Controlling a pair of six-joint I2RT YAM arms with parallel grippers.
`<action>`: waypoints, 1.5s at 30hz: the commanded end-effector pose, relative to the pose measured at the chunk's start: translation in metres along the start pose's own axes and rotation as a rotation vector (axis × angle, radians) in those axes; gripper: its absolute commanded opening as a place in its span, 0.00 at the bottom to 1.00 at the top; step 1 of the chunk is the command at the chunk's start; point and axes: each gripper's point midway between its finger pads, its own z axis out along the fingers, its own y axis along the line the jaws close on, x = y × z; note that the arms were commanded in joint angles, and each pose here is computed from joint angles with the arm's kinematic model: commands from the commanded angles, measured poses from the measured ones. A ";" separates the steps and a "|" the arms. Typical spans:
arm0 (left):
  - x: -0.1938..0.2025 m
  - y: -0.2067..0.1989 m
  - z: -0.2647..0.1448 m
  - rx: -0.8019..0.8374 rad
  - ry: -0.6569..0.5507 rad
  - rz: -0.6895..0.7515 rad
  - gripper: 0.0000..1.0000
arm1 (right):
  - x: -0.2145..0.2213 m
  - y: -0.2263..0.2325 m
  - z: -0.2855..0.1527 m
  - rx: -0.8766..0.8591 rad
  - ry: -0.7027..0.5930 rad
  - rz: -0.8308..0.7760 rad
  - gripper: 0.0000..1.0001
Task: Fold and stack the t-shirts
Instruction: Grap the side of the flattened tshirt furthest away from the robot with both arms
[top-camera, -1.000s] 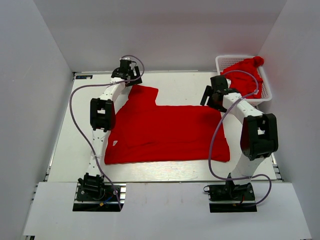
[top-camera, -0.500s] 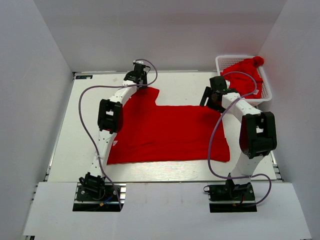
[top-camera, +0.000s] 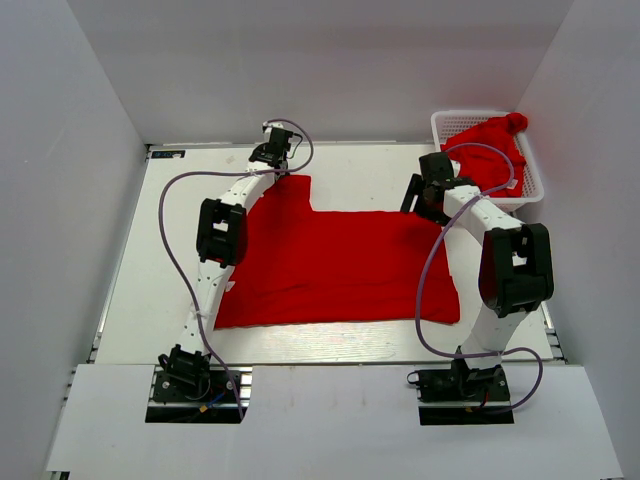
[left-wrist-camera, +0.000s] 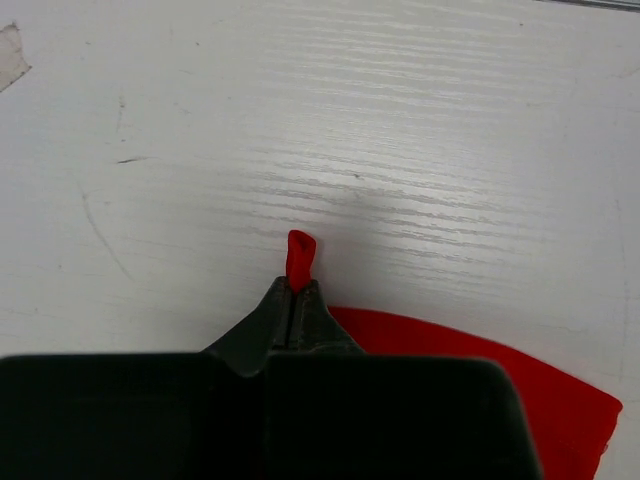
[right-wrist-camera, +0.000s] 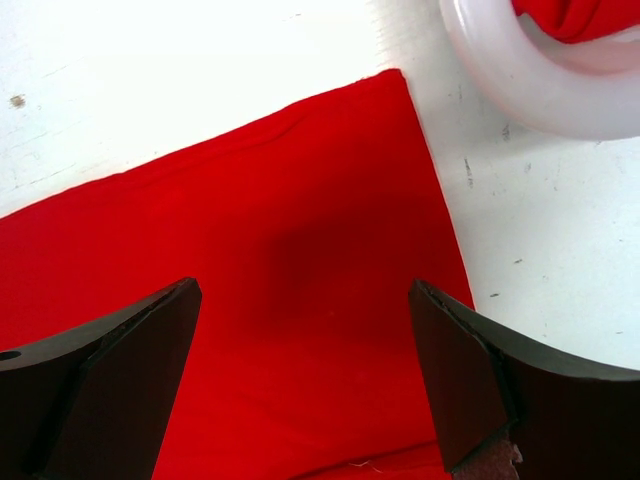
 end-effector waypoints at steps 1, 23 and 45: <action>0.004 0.021 -0.007 -0.070 0.033 0.012 0.00 | -0.022 -0.004 -0.007 0.033 -0.060 0.022 0.90; -0.016 0.032 -0.045 -0.062 0.004 -0.020 0.00 | -0.049 0.017 0.070 0.211 -0.069 0.337 0.89; -0.028 0.041 -0.062 -0.084 -0.029 -0.041 0.00 | -0.019 -0.020 0.077 0.404 -0.012 0.298 0.84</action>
